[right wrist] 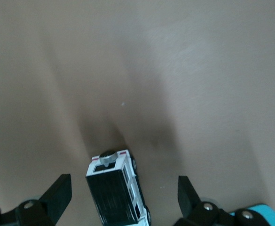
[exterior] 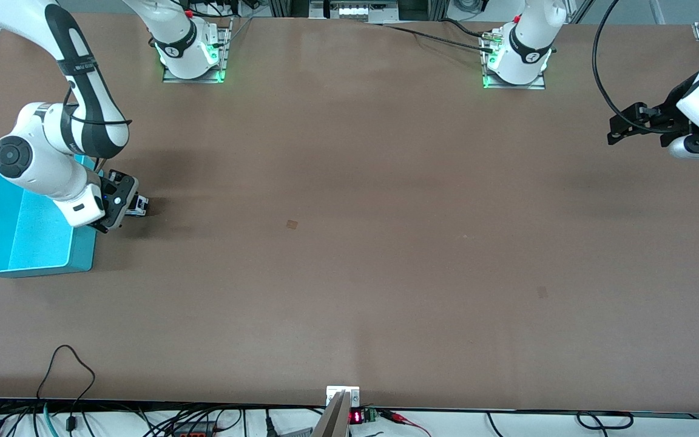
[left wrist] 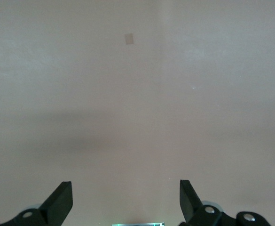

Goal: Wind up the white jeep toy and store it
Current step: 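Lower the right gripper and grasp the jeep, then lift the jeep with the right gripper and carry it over the bin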

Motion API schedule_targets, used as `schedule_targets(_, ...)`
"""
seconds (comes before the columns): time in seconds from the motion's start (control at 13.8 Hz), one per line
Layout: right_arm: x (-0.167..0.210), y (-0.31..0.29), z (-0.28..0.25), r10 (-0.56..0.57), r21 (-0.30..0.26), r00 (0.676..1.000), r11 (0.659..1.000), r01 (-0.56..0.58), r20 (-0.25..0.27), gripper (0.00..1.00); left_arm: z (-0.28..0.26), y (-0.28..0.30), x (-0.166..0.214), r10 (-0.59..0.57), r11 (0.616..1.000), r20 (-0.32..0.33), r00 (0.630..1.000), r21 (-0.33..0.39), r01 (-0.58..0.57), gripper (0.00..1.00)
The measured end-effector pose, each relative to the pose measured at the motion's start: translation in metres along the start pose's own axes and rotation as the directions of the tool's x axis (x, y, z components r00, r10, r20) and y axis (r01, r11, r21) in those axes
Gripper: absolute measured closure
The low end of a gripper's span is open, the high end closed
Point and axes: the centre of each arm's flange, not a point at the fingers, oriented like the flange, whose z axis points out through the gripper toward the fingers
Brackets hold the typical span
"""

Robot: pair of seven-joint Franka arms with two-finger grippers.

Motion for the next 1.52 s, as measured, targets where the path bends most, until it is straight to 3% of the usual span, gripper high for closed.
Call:
schedule_targets(0.36, -0.03, -0.006, 0.036, -0.043, -0.018, 0.999, 0.999, 0.043, -0.013, 0.0, -0.001, 0.007, 0.0, 0.013, 1.0, 0.0, 1.0, -0.004, -0.013, 0.0)
schedule_targets(0.94, -0.039, -0.022, 0.064, -0.087, -0.042, 0.996, 0.995, 0.086, -0.021, 0.04, -0.006, 0.022, -0.004, 0.039, 0.999, 0.017, 0.999, -0.002, -0.039, 0.0)
schedule_targets(1.23, -0.036, -0.022, 0.061, -0.148, -0.048, 0.989, 0.988, 0.147, -0.02, 0.47, -0.006, 0.024, -0.004, 0.043, 0.999, 0.018, 0.999, -0.001, -0.043, 0.0)
schedule_targets(1.52, -0.024, -0.01, 0.045, -0.194, -0.095, 0.981, 0.977, 0.191, -0.018, 0.47, -0.006, 0.024, -0.004, 0.043, 0.999, 0.019, 0.999, -0.001, -0.043, 0.0)
